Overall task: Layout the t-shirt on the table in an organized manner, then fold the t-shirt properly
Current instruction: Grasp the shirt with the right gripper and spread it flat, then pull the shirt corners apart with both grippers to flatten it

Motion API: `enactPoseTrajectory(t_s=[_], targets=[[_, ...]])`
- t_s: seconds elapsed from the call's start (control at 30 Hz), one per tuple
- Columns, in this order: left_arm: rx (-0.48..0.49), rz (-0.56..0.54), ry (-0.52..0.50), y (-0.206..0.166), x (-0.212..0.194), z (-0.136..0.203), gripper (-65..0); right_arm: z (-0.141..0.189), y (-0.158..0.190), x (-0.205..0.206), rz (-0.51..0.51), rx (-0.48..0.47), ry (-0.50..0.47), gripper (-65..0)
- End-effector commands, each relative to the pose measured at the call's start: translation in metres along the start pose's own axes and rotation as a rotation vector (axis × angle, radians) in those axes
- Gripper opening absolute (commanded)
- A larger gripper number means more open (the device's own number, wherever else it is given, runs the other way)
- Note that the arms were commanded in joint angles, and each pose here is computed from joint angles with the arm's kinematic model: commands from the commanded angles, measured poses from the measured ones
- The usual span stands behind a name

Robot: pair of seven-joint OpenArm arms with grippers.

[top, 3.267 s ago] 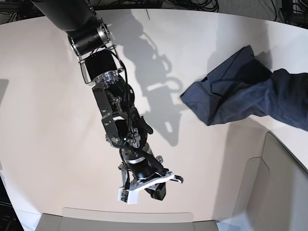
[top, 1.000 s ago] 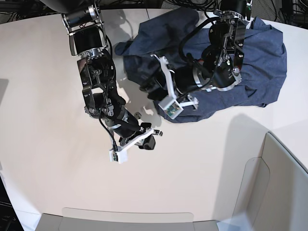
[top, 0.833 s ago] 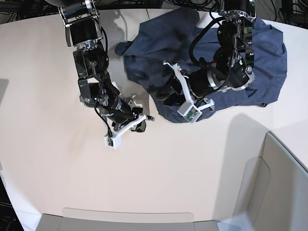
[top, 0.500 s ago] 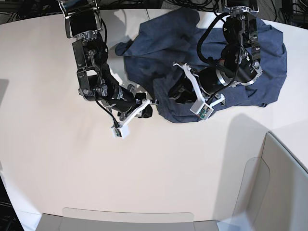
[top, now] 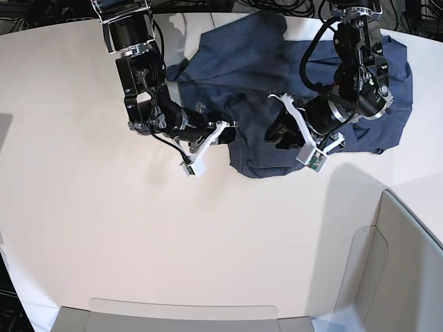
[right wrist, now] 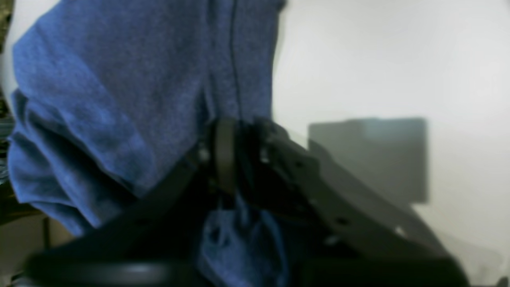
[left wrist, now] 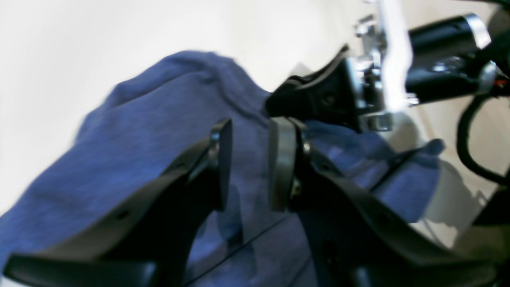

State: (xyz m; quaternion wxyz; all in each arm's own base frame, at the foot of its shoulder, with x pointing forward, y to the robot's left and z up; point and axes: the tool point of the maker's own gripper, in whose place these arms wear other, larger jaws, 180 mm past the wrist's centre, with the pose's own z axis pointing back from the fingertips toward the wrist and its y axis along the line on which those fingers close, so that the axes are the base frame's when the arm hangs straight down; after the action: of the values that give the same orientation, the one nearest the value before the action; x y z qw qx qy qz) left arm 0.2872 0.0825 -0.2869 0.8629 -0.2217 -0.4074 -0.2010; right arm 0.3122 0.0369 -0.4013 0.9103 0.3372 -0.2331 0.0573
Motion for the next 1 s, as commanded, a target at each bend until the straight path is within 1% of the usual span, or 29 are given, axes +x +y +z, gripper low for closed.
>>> enactPoseTrajectory(t_s=[0.0,0.17,0.27,0.4,0.43,0.57,0.73,0.87,0.9,0.97], targets=[[0.004,-0.014,-0.052,0.002,0.014,0.005,-51.1,0.002,-0.018,-0.006,0.007,-0.058,0.042,-65.0],[0.048,0.011,-0.061,0.016,0.013,0.013,-51.1,0.018,-0.064,0.022,0.103,-0.216,-0.034,-65.0],[0.066,0.022,-0.064,0.022,0.011,0.016,-51.1,0.035,-0.096,0.042,0.188,-0.362,-0.073,-65.0],[0.069,0.026,-0.063,0.023,0.011,0.017,-51.1,0.061,-0.131,0.065,0.241,-0.557,-0.138,-65.0],[0.069,0.026,-0.063,0.023,0.011,0.017,-51.1,0.067,-0.138,0.07,0.256,-0.592,-0.153,-65.0],[0.069,0.026,-0.063,0.023,0.011,0.017,-51.1,0.09,-0.158,0.093,0.347,-0.719,-0.194,-65.0],[0.068,0.031,-0.054,0.022,0.006,0.017,-51.1,0.12,-0.178,0.118,0.452,-0.859,-0.205,-65.0],[0.066,0.04,-0.04,0.021,0.0,0.017,-51.1,0.149,-0.19,0.145,0.539,-0.981,-0.225,-65.0],[0.066,0.04,-0.04,0.021,0.0,0.017,-51.1,0.16,-0.194,0.152,0.554,-1.017,-0.233,-65.0],[0.066,0.04,-0.04,0.021,0.0,0.017,-51.1,0.18,-0.2,0.169,0.547,-1.072,-0.267,-65.0]])
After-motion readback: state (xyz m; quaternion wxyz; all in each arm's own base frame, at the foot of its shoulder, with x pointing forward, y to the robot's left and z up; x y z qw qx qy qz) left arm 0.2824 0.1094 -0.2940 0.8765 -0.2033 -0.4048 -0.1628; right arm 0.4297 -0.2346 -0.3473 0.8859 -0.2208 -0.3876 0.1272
